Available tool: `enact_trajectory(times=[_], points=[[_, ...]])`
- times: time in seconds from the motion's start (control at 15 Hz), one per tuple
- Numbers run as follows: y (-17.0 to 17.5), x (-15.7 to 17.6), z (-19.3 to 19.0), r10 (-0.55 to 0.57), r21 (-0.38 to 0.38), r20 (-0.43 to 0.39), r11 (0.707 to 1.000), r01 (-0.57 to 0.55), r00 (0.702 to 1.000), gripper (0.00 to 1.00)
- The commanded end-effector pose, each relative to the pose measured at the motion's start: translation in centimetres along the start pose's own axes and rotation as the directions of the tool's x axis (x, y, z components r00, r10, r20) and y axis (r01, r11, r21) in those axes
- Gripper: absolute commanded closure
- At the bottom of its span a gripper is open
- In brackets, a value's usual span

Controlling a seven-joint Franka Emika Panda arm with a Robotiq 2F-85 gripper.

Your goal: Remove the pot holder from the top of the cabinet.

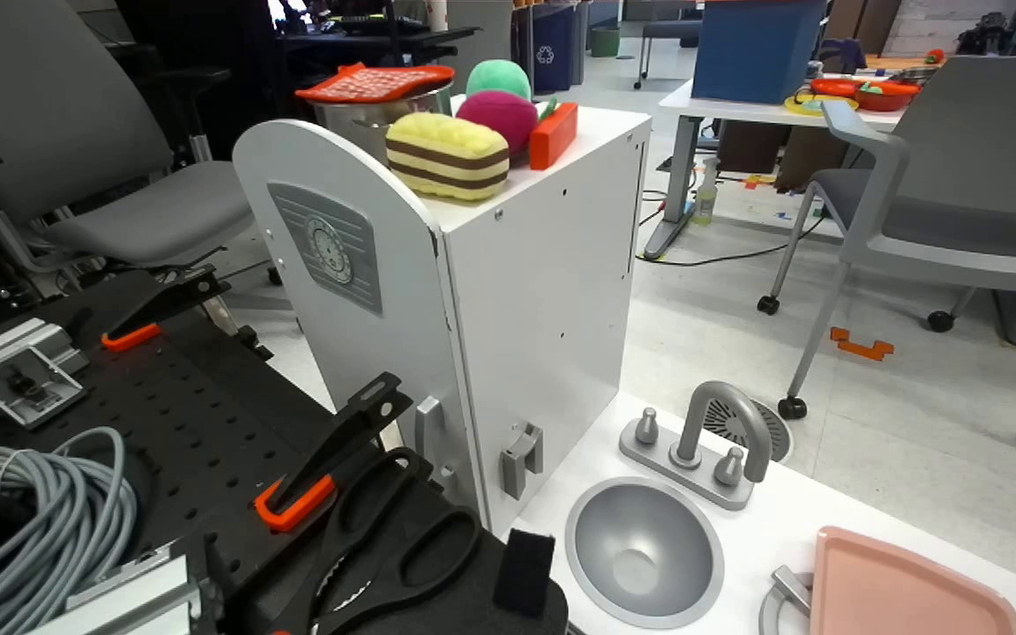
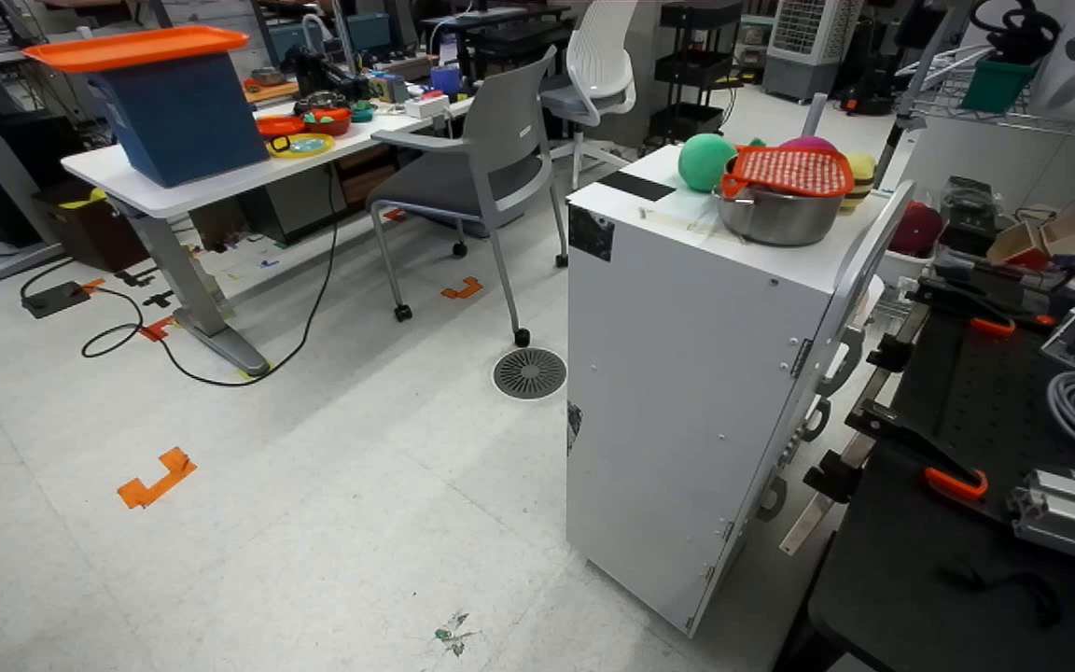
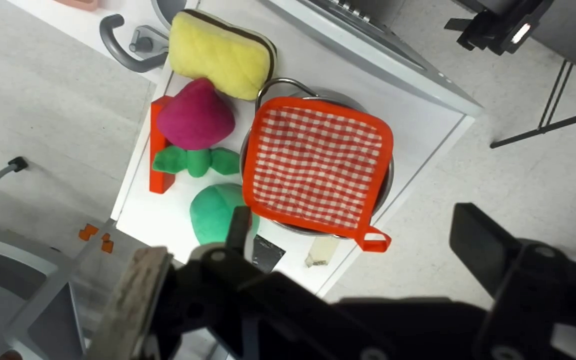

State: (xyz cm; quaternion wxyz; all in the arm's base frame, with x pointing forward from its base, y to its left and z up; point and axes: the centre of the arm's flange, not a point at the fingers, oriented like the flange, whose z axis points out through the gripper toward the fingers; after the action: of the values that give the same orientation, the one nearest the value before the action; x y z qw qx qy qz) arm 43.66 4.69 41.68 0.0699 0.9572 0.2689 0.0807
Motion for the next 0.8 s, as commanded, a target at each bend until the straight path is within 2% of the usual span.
enact_trajectory(times=[0.0,0.13,0.73], points=[[0.3,1.0,0.4,-0.006,-0.014,-0.011,1.0,0.006,1.0,0.0],[0.4,2.4,1.1,-0.005,0.01,-0.003,1.0,0.005,1.0,0.0],[-0.9,9.1,5.4,-0.096,0.032,0.0,0.995,0.096,0.995,0.0]])
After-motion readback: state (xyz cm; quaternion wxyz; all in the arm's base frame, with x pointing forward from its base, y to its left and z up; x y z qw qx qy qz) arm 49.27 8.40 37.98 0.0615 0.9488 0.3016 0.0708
